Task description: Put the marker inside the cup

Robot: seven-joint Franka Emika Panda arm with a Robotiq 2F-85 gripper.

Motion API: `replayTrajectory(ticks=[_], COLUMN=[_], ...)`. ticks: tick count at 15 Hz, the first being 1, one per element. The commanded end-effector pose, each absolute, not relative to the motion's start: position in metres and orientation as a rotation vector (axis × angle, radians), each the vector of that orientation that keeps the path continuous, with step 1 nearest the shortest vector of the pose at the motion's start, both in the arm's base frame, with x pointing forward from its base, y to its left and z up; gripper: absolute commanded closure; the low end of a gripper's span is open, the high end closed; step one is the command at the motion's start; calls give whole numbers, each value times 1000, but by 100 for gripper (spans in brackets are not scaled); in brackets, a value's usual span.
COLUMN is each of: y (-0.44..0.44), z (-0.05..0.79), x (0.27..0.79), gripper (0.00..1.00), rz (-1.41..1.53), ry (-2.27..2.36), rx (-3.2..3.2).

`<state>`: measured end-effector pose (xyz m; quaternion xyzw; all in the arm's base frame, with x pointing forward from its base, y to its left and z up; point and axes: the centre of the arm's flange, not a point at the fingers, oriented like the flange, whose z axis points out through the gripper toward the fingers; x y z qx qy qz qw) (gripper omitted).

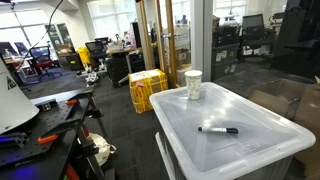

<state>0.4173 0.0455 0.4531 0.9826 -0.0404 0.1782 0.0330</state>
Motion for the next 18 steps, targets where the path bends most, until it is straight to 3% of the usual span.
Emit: replayTrajectory(ticks=[1, 18], y=[30, -82], z=[438, 378], x=[425, 457], gripper=[0, 0], rz=[597, 722], ry=[-225, -479], rx=[2993, 2863])
